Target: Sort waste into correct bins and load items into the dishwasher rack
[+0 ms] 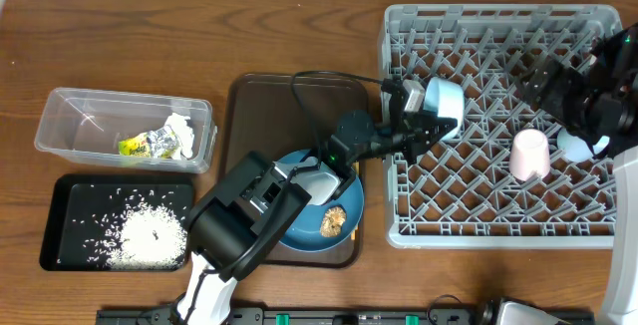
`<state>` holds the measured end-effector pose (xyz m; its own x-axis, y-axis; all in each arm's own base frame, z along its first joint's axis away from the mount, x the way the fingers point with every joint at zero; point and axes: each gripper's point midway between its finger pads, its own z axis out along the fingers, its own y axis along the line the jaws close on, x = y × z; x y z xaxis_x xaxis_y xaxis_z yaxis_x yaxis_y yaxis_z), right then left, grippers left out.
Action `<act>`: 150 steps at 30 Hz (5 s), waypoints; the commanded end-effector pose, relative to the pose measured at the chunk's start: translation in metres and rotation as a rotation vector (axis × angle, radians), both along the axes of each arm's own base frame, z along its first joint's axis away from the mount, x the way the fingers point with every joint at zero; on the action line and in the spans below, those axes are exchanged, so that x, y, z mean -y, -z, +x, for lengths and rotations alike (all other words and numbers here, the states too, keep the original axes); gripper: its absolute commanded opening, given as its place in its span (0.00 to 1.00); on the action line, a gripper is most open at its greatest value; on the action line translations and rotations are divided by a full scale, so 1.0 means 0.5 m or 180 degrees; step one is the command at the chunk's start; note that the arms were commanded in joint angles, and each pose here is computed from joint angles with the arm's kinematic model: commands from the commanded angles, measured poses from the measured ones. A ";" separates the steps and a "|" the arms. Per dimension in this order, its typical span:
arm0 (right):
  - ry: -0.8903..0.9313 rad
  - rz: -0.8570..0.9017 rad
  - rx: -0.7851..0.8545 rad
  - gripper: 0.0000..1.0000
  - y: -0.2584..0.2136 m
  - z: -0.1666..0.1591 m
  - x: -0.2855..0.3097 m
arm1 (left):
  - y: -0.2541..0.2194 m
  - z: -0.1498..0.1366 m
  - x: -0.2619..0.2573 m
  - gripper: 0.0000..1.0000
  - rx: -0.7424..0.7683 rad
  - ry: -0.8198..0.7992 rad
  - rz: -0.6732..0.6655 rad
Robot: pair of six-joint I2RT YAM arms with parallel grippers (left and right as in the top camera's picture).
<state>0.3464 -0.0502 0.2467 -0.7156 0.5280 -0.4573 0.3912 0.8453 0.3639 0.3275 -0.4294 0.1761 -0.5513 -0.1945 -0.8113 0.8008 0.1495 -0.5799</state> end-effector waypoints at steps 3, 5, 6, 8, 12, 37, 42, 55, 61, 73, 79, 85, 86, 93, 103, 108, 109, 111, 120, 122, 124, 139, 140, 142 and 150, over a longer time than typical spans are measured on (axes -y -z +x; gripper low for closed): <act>-0.0025 -0.0102 -0.0017 0.92 -0.002 -0.004 0.011 | -0.002 0.043 -0.025 0.49 -0.0130 -0.0123 -0.0059; -0.0026 -0.0110 -0.0026 0.92 -0.002 -0.005 0.011 | -0.002 0.054 -0.041 0.52 -0.0196 -0.0099 -0.0071; -0.0026 -0.0110 -0.0026 0.92 -0.002 -0.005 0.011 | -0.002 0.059 -0.048 0.52 -0.0200 -0.0077 -0.0067; -0.0026 -0.0111 -0.0024 0.92 -0.002 -0.005 0.011 | -0.002 0.068 -0.068 0.52 -0.0188 -0.0021 -0.0056; -0.0026 -0.0109 -0.0024 0.92 -0.002 -0.005 0.011 | -0.005 0.094 -0.112 0.52 -0.0258 0.0015 -0.0064; -0.0027 -0.0103 -0.0045 0.93 0.000 -0.008 0.010 | 0.017 0.169 -0.387 0.51 -0.0763 -0.0914 0.1230; -0.0028 -0.0105 -0.0036 0.93 -0.001 -0.006 0.011 | 0.033 0.091 -0.468 0.67 -0.1050 -0.1265 0.2028; -0.0044 -0.0086 -0.0014 0.93 -0.003 -0.004 0.008 | 0.164 -0.123 -0.613 0.56 -0.2356 -0.1341 0.3463; -0.0051 -0.0080 -0.0010 0.94 -0.003 -0.003 0.007 | 0.196 -0.161 -0.654 0.56 -0.2655 -0.1503 0.3771; -0.0050 -0.0084 0.0008 0.94 -0.004 -0.001 0.007 | 0.193 -0.272 -0.459 0.55 -0.1398 -0.0176 0.4165; -0.0050 -0.0084 0.0007 0.94 -0.004 -0.001 0.007 | 0.209 -0.326 -0.411 0.63 -0.0932 0.0148 0.4451; -0.0051 -0.0081 -0.0007 0.94 -0.003 -0.003 0.007 | 0.267 -0.349 -0.412 0.62 -0.1008 0.0425 0.4761; -0.0050 -0.0081 -0.0010 0.94 -0.003 -0.003 0.007 | 0.279 -0.352 -0.414 0.62 -0.1044 0.0468 0.4817; -0.0049 -0.0080 -0.0018 0.94 -0.002 -0.005 0.007 | 0.332 -0.361 -0.424 0.50 -0.1187 0.0616 0.5043; -0.0048 -0.0081 -0.0018 0.94 -0.002 -0.004 0.007 | 0.288 -0.304 -0.426 0.07 -0.1200 0.0000 0.5007; -0.0049 -0.0080 -0.0017 0.94 -0.002 -0.004 0.007 | 0.208 -0.259 -0.410 0.06 -0.1198 -0.0392 0.4581; -0.0049 -0.0080 -0.0018 0.94 -0.002 -0.005 0.007 | 0.191 -0.251 -0.407 0.06 -0.1198 -0.0477 0.4479; -0.0049 -0.0080 -0.0018 0.94 -0.002 -0.005 0.007 | 0.152 -0.233 -0.398 0.06 -0.1179 -0.0653 0.4234; -0.0049 -0.0079 -0.0017 0.94 -0.002 -0.004 0.007 | -0.014 -0.176 -0.421 0.06 -0.0970 -0.1426 0.3320; -0.0049 -0.0081 -0.0016 0.94 -0.002 -0.004 0.007 | -0.030 -0.171 -0.440 0.06 -0.0936 -0.1572 0.3297; -0.0048 -0.0079 -0.0016 0.94 -0.002 -0.004 0.007 | -0.047 -0.166 -0.462 0.06 -0.0949 -0.1790 0.3243; -0.0048 -0.0082 -0.0005 0.95 -0.003 -0.003 0.007 | -0.181 -0.165 -0.736 0.06 -0.1353 -0.3720 0.2449; -0.0049 -0.0083 -0.0005 0.94 -0.003 -0.003 0.007 | -0.186 -0.168 -0.758 0.06 -0.1387 -0.3836 0.2396; -0.0048 -0.0082 -0.0005 0.94 -0.003 -0.003 0.007 | -0.196 -0.176 -0.806 0.06 -0.1473 -0.4094 0.2263; -0.0049 -0.0082 -0.0008 0.94 -0.003 -0.003 0.007 | -0.195 -0.189 -0.897 0.06 -0.1655 -0.4316 0.2048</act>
<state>0.3439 -0.0519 0.2447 -0.7252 0.5141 -0.4581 0.3895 0.8549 0.3428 0.2308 0.0180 0.2773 -0.4611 -0.4898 -0.7400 -0.4249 0.8539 -0.3004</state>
